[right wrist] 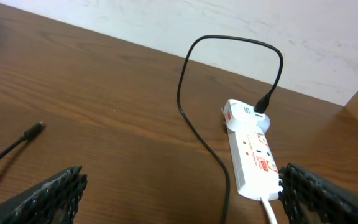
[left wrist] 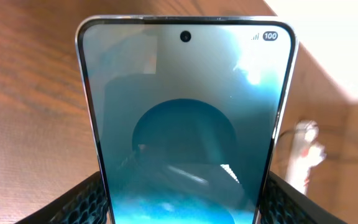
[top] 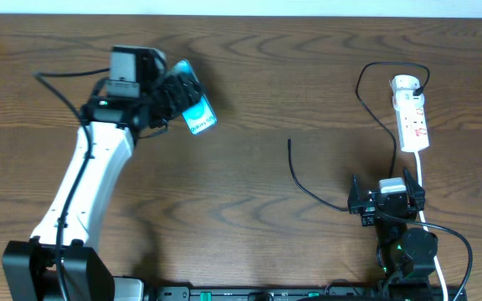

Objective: Plug charger to phone and switch on socket
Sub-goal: 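Lift the smartphone with the left gripper and raise it upright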

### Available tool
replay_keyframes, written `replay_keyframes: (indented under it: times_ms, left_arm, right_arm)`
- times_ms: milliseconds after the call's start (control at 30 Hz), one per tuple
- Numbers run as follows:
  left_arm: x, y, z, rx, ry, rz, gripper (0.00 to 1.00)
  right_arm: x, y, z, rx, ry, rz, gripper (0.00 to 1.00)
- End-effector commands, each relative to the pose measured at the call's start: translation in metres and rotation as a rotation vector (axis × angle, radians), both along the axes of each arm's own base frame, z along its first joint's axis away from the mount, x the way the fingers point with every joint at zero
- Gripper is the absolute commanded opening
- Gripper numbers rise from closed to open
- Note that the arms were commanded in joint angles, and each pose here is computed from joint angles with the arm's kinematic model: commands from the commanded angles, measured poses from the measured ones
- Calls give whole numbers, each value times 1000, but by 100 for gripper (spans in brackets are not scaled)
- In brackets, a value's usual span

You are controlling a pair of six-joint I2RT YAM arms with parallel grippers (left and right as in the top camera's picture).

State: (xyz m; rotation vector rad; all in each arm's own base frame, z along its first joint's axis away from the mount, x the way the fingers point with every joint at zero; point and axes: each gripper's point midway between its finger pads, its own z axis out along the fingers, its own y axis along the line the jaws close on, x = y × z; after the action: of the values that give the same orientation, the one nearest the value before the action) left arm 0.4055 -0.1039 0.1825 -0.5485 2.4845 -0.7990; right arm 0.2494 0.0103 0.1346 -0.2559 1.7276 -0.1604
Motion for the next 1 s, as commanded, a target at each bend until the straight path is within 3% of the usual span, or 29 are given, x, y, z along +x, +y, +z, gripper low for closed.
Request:
replay_keyframes:
  times_ms: [0, 467, 700, 967]
  left_arm:
    - [8, 14, 29, -229, 57, 188, 7]
    - [1, 0, 52, -669, 330, 367, 7]
    - [-12, -24, 76, -859, 466, 286, 7]
    - [-19, -32, 95, -960, 529, 211, 7]
  right_arm:
    - [0, 0, -1, 8, 3, -1, 99]
    - [0, 0, -1, 8, 3, -1, 99]
    - [0, 0, -1, 8, 3, -1, 99]
    - [0, 0, -1, 8, 3, -1, 99]
